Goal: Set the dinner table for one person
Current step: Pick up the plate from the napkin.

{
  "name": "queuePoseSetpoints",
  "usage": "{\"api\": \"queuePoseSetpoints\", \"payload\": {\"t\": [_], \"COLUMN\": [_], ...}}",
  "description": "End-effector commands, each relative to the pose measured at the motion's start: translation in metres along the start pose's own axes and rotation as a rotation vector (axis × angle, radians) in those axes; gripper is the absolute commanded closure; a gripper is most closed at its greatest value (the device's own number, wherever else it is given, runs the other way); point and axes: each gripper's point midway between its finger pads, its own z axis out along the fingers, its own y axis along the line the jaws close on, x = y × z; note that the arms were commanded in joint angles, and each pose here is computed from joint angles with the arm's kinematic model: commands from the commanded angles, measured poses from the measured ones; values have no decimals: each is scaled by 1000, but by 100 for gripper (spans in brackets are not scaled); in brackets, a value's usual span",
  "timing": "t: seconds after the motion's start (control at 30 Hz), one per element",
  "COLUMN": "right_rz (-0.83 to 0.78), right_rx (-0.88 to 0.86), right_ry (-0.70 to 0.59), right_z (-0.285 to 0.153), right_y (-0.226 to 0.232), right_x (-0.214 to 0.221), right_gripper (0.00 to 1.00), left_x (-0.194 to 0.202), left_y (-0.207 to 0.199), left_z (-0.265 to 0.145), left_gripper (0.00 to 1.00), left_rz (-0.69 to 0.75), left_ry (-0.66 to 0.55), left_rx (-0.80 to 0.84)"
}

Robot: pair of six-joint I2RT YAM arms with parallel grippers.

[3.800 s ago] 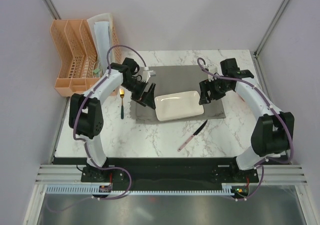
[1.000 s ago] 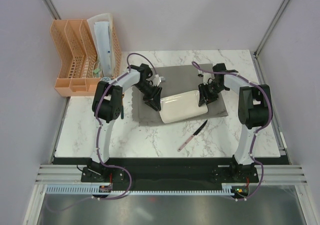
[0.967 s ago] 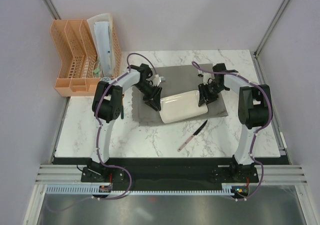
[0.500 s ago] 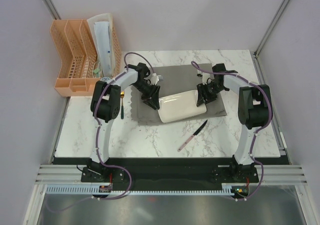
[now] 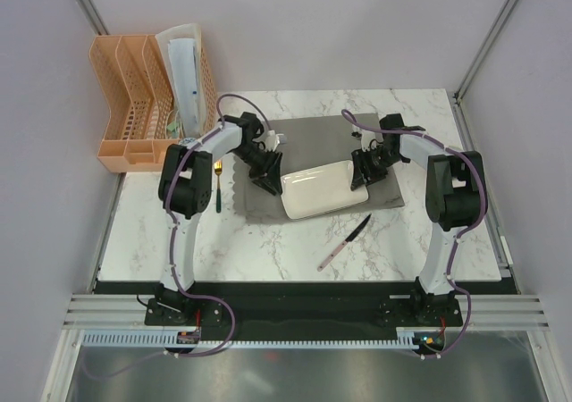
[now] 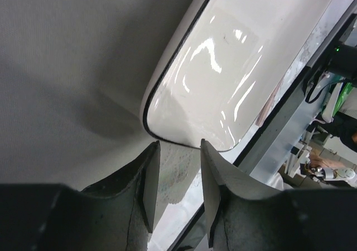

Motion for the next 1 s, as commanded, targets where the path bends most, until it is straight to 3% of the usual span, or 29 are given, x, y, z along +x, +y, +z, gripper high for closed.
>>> {"api": "queuePoseSetpoints", "payload": {"t": [0.0, 0.4, 0.43, 0.47, 0.5, 0.53, 0.57, 0.73, 0.97], "right_rz": [-36, -37, -34, -27, -25, -19, -16, -35, -108], "right_rx": [-7, -2, -5, -8, -9, -10, -11, -31, -28], "right_ry": [48, 69, 69, 73, 74, 76, 79, 78, 21], "right_z": [28, 33, 34, 36, 36, 38, 38, 33, -8], "right_y": [-9, -12, -12, -12, -13, -13, -13, -6, 18], "right_x": [17, 23, 23, 24, 24, 24, 25, 26, 12], "right_gripper": [50, 50, 52, 56, 76, 92, 100, 100, 100], "left_x": [-25, -29, -29, -30, -29, -30, -30, -36, -44], "left_y": [-15, 2, 2, 2, 0, -1, -2, -14, -41], "left_z": [-1, 36, 36, 37, 39, 39, 38, 31, 3], "left_gripper": [58, 59, 64, 71, 91, 98, 98, 98, 98], "left_rz": [20, -2, -1, 4, 6, 12, 14, 70, 187], "left_ry": [-56, 3, 3, 2, 9, 8, 8, -13, -64], "left_rx": [62, 76, 74, 74, 75, 78, 78, 95, 48]}}
